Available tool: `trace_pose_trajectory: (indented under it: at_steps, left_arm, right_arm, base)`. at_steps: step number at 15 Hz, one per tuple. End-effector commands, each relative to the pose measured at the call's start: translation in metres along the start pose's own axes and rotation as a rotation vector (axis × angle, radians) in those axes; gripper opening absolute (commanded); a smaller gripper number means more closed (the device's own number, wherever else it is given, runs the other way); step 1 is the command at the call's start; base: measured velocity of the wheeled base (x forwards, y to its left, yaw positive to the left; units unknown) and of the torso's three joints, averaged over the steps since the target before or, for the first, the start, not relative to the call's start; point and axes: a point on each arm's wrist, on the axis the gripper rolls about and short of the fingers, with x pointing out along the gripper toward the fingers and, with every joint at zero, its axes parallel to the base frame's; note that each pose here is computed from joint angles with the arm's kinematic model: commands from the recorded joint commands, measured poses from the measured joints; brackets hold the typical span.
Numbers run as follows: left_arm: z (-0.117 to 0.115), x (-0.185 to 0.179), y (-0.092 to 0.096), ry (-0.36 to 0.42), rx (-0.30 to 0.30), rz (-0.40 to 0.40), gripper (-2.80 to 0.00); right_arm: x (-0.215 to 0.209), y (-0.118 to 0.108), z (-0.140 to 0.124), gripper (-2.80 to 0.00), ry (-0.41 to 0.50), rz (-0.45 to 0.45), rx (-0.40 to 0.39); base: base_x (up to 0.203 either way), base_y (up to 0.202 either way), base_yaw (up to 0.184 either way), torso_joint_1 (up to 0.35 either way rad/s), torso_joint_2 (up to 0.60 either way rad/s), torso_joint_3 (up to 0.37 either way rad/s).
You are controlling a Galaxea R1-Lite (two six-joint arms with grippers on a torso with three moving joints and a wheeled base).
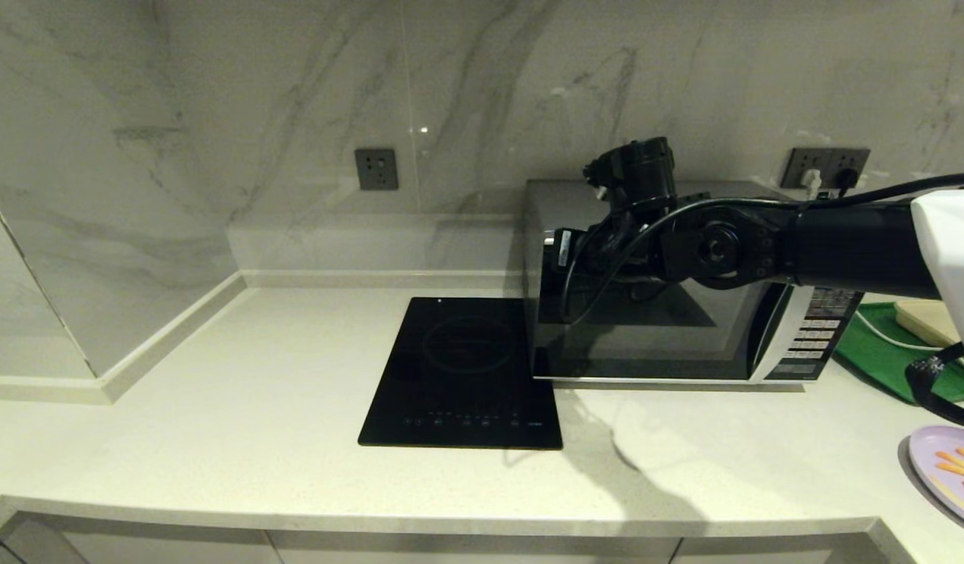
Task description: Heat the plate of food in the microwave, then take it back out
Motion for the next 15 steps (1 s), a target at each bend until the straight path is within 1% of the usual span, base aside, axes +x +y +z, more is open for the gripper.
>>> trace_pose_trajectory:
  at_steps: [1, 3, 5, 6, 8, 10, 12, 14, 15]
  left_arm:
    - [0.0, 0.0, 0.0, 0.0, -0.001, 0.001, -2.8]
    - [0.0, 0.0, 0.0, 0.0, -0.001, 0.001, -2.8]
    - [0.0, 0.0, 0.0, -0.001, -0.001, 0.001, -2.8]
    - [0.0, 0.0, 0.0, -0.001, -0.001, 0.001, -2.8]
    - [0.0, 0.0, 0.0, -0.001, -0.001, 0.001, -2.8]
    - [0.0, 0.0, 0.0, -0.001, -0.001, 0.001, -2.8]
    - [0.0, 0.0, 0.0, 0.0, -0.001, 0.001, -2.8]
    - [0.0, 0.0, 0.0, -0.001, -0.001, 0.001, -2.8]
    - [0.0, 0.0, 0.0, -0.001, -0.001, 0.001, -2.8]
  right_arm:
    - [0.005, -0.004, 0.002, -2.8, -0.024, -0.009, 0.011]
    - [0.005, -0.005, 0.005, -2.8, -0.052, -0.005, 0.017]
    - [0.003, -0.006, 0.003, -2.8, -0.042, -0.011, 0.016]
    - [-0.002, -0.007, 0.003, -2.8, -0.038, -0.011, 0.017]
    - [-0.027, -0.009, 0.01, -2.8, -0.042, -0.003, 0.019]
    - [-0.06, -0.013, 0.016, -2.8, -0.049, 0.005, 0.019]
    - [-0.102, -0.023, 0.014, -2.8, -0.042, 0.004, 0.017]
    - [-0.157, -0.035, 0.016, -2.8, -0.063, 0.005, 0.02]
    - [-0.191, -0.044, 0.019, -2.8, -0.076, 0.003, 0.021]
  base:
    - [0.0, 0.0, 0.0, 0.0, 0.0, 0.0]
    - [0.0, 0.0, 0.0, 0.0, 0.0, 0.0]
    - [0.0, 0.0, 0.0, 0.0, 0.0, 0.0]
    - [0.0, 0.0, 0.0, 0.0, 0.0, 0.0]
    - [0.0, 0.0, 0.0, 0.0, 0.0, 0.0]
    - [0.0, 0.0, 0.0, 0.0, 0.0, 0.0]
    - [0.0, 0.0, 0.0, 0.0, 0.0, 0.0]
    - [0.0, 0.0, 0.0, 0.0, 0.0, 0.0]
    - [0.0, 0.0, 0.0, 0.0, 0.0, 0.0]
